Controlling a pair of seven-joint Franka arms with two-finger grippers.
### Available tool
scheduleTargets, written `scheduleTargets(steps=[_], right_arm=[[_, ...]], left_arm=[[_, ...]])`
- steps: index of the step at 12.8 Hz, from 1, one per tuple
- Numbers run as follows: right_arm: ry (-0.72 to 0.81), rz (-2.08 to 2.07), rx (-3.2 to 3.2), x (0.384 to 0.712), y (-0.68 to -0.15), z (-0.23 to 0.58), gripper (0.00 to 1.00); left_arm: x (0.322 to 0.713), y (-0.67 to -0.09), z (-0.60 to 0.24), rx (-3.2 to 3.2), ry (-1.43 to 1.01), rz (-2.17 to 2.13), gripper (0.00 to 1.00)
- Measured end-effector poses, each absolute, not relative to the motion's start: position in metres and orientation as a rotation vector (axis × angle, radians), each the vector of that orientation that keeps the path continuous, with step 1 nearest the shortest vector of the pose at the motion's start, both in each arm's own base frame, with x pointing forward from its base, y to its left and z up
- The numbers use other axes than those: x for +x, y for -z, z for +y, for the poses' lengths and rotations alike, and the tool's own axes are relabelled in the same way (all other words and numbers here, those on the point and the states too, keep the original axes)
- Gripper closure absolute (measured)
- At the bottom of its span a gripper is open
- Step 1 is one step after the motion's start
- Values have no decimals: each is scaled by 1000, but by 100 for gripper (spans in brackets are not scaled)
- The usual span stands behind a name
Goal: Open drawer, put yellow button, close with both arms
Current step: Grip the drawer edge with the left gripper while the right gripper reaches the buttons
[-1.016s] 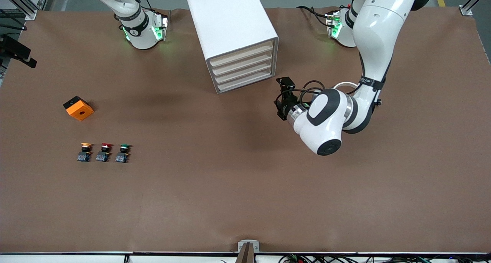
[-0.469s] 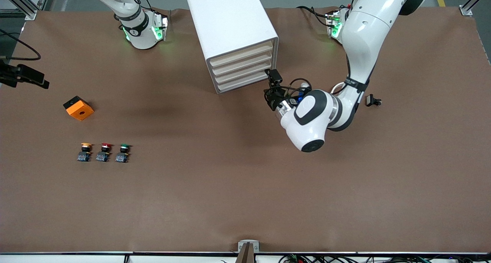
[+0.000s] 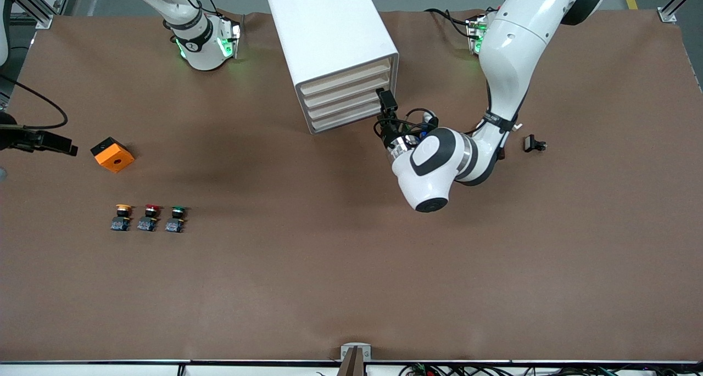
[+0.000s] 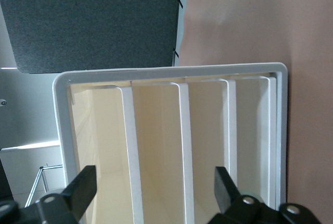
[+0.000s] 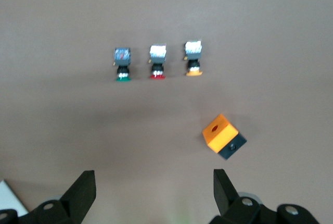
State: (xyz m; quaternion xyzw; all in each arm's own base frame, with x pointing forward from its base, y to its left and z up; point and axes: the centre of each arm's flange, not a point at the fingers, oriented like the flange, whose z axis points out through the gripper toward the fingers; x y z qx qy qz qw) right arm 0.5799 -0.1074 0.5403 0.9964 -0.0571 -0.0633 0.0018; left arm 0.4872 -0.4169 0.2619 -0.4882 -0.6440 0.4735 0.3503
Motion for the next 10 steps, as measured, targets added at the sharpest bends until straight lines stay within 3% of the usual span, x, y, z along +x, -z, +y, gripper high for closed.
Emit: scheduleTargets(steps=[3,4,8,9,10], right_arm=[[123,-188,3124,586,-524,-122,0],[92,-183,3122,588,-510,-126,0],[-38,-174,3107,591,-429,-147,0],[-47,-177,3103,592,-408,-149,0],[-57,-186,3099,595,-388,-153,0]], left_arm=[[471,-253,-438,-1233,-1273,-1624,11],[465,-250,-446,-1228,-1282,-1607,19],[447,-244,-464,-1233,-1277,-1572,21],[448,-244,-464,-1233,-1281,-1573,27],[449,-246,-465,-1229,-1293,-1572,28]])
